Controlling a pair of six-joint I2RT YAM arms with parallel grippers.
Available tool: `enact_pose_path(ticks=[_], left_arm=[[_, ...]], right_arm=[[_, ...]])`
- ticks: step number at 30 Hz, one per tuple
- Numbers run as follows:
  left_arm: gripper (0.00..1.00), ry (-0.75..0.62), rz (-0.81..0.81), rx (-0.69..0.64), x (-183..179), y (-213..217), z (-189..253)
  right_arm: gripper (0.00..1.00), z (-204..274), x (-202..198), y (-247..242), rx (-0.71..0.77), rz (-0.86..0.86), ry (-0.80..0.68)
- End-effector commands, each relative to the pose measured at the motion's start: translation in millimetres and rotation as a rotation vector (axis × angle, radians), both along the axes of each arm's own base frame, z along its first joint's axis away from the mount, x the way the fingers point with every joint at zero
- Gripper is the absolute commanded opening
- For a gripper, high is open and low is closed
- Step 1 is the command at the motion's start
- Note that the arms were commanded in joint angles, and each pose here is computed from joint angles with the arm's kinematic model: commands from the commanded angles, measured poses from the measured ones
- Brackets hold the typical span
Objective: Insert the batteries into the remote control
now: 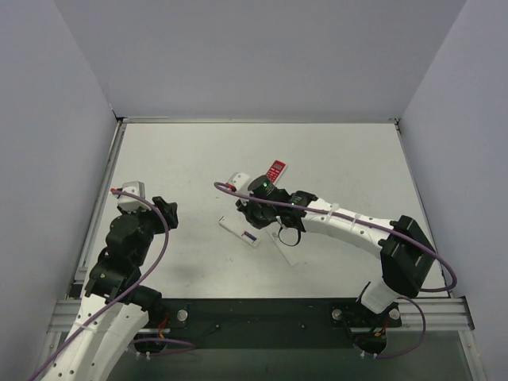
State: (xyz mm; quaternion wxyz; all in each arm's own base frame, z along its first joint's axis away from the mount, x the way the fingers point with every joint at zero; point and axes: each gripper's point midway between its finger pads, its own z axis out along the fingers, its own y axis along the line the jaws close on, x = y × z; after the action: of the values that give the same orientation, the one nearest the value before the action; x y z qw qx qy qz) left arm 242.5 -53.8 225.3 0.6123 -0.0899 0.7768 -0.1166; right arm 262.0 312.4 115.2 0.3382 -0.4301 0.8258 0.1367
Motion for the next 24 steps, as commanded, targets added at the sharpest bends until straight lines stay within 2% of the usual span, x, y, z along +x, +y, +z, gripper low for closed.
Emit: enact_pose_path(ticks=[1, 8, 24], left_arm=[[0.73, -0.036, -0.008, -0.037, 4.2, -2.7, 10.1], [0.73, -0.033, -0.01, -0.043, 4.6, -3.0, 9.4], [0.73, -0.033, 0.0, -0.047, 5.1, -0.6, 8.7]], right_arm=[[0.0, -1.7, -3.6, 32.5, 0.107, 0.001, -0.043], [0.0, -17.9, -5.6, 46.0, 0.139, 0.0, -0.073], [0.0, -62.9, -13.6, 46.0, 0.141, -0.008, -0.017]])
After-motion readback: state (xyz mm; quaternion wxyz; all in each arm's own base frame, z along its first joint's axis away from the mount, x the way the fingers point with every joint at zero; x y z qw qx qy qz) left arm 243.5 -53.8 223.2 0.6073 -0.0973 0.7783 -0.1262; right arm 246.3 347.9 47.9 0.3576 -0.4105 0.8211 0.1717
